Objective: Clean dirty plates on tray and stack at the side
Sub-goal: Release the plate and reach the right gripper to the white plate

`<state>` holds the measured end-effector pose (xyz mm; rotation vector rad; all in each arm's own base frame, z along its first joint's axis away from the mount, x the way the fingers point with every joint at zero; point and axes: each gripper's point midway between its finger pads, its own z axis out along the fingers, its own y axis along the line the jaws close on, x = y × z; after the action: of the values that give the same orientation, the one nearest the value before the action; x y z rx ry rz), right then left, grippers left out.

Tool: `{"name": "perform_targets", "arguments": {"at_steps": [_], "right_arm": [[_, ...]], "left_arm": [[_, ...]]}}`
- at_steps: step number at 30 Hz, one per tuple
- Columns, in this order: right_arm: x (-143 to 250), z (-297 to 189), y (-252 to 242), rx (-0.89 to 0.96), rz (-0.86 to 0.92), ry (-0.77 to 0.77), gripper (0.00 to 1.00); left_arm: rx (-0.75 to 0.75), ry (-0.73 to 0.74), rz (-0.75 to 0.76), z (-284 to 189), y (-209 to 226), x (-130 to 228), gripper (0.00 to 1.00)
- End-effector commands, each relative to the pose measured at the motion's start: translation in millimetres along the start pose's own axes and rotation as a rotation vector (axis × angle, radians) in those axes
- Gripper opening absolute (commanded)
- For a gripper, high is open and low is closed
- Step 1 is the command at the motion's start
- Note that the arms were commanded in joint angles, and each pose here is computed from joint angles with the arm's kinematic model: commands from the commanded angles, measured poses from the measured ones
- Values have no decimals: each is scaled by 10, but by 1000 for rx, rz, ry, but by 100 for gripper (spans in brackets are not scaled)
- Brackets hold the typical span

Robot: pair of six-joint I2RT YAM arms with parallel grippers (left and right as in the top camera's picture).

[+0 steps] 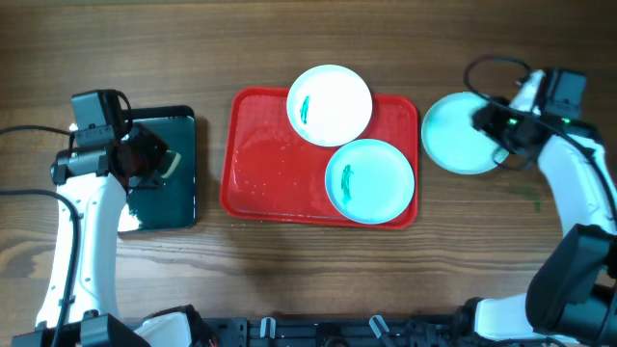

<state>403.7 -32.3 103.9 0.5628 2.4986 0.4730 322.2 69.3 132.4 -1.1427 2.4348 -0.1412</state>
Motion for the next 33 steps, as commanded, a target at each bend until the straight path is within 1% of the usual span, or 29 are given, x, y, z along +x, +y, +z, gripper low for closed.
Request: {"name": "perform_targets", "arguments": {"at_steps": [1, 3, 5, 8, 10, 12, 14, 15, 16, 18, 19, 20, 21, 22, 23, 28, 31, 33], "right_arm": [[303, 163, 829, -183, -166, 59, 71], [349, 283, 1087, -97, -198, -14, 78], [402, 398, 1304, -49, -239, -80, 82], [509, 651, 1511, -33, -273, -126, 83], [593, 904, 1534, -40, -285, -118, 83], [684, 1210, 1434, -26, -294, -98, 83], [737, 1378, 1376, -20, -298, -91, 84], [769, 1464, 1347, -19, -299, -86, 82], [798, 1516, 1326, -18, -301, -79, 70], [814, 1544, 1342, -28, -303, -78, 42], [812, 1541, 1358, -34, -304, -79, 36], [827, 1540, 1392, -52, -316, -70, 27], [860, 1539, 1421, -72, -329, -55, 21], [888, 1538, 1450, -90, -331, -42, 17], [941, 1534, 1503, -120, -335, -21, 14], [1318, 1493, 1863, -239, -388, 69, 15], [1668, 1458, 2028, -248, -439, 144, 14], [1754, 1456, 2007, -228, -443, 166, 14]], "left_arm": [[7, 13, -10, 31, -15, 31, 4], [10, 13, -6, 31, -30, 38, 4], [13, 15, 3, 31, -56, 57, 4], [20, 20, 21, 30, -105, 98, 4], [24, 24, 31, 29, -134, 123, 4], [27, 26, 40, 28, -158, 144, 4], [27, 26, 41, 28, -159, 145, 4], [27, 26, 41, 28, -159, 145, 4], [27, 26, 41, 28, -160, 144, 4], [28, 26, 41, 28, -161, 143, 4], [28, 25, 41, 28, -162, 142, 4], [30, 23, 41, 28, -165, 138, 4], [30, 23, 41, 28, -167, 136, 4], [30, 23, 41, 28, -167, 136, 4], [30, 23, 41, 28, -167, 136, 4], [33, 21, 41, 28, -174, 131, 4], [33, 21, 41, 28, -174, 132, 4], [33, 21, 41, 28, -174, 132, 4]]}}
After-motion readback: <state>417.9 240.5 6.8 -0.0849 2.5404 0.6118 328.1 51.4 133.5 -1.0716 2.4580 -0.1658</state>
